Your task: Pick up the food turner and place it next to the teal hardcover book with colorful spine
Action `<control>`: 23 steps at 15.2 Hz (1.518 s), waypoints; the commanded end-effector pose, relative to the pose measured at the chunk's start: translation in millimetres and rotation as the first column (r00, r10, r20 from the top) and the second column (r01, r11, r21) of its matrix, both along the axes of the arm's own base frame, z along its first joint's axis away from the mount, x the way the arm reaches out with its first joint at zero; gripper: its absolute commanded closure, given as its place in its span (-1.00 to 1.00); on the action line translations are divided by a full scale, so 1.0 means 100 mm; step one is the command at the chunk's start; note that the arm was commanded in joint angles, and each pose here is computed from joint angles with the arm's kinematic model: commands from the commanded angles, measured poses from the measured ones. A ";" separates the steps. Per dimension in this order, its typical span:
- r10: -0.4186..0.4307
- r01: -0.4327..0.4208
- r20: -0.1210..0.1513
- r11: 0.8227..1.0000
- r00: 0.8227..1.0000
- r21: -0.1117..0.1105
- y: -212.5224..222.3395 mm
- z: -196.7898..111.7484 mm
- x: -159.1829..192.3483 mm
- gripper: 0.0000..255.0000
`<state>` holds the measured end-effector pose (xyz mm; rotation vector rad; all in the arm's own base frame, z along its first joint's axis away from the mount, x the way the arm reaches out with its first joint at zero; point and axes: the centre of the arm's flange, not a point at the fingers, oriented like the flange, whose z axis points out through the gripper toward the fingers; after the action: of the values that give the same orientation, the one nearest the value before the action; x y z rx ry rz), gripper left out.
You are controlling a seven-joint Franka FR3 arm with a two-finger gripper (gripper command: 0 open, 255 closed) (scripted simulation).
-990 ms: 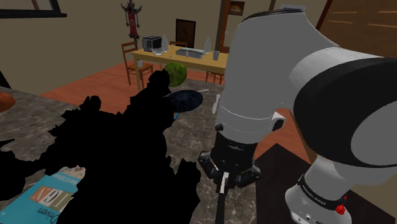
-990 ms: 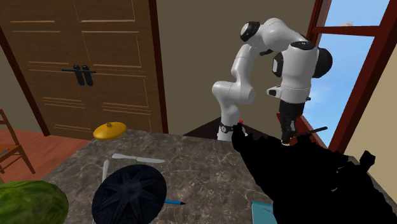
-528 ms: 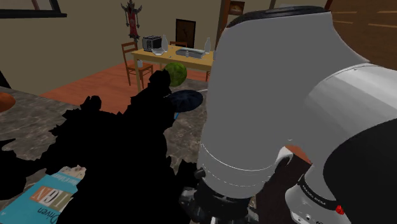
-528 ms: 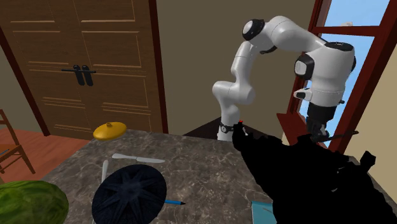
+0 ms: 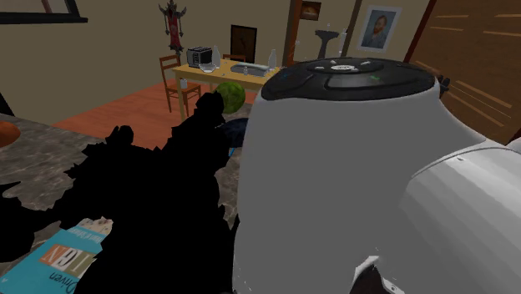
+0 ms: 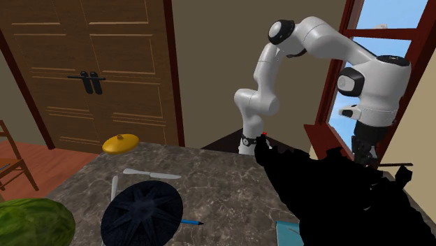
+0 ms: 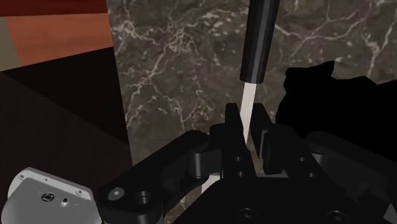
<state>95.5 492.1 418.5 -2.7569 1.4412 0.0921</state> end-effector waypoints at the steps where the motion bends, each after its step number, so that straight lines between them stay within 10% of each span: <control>1: 0.000 0.000 0.001 1.000 1.000 0.001 0.00 -0.11 -0.01 1.00; 20: 0.000 0.000 0.001 1.000 1.000 0.001 0.00 -0.68 -0.01 1.00; 21: 0.000 0.000 0.001 1.000 1.000 0.001 0.01 -0.68 -0.02 -1.00; 23: 0.000 0.000 0.001 1.000 1.000 0.001 0.01 -0.69 -0.03 -1.00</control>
<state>81.8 495.2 348.4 -2.7846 1.4166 0.1007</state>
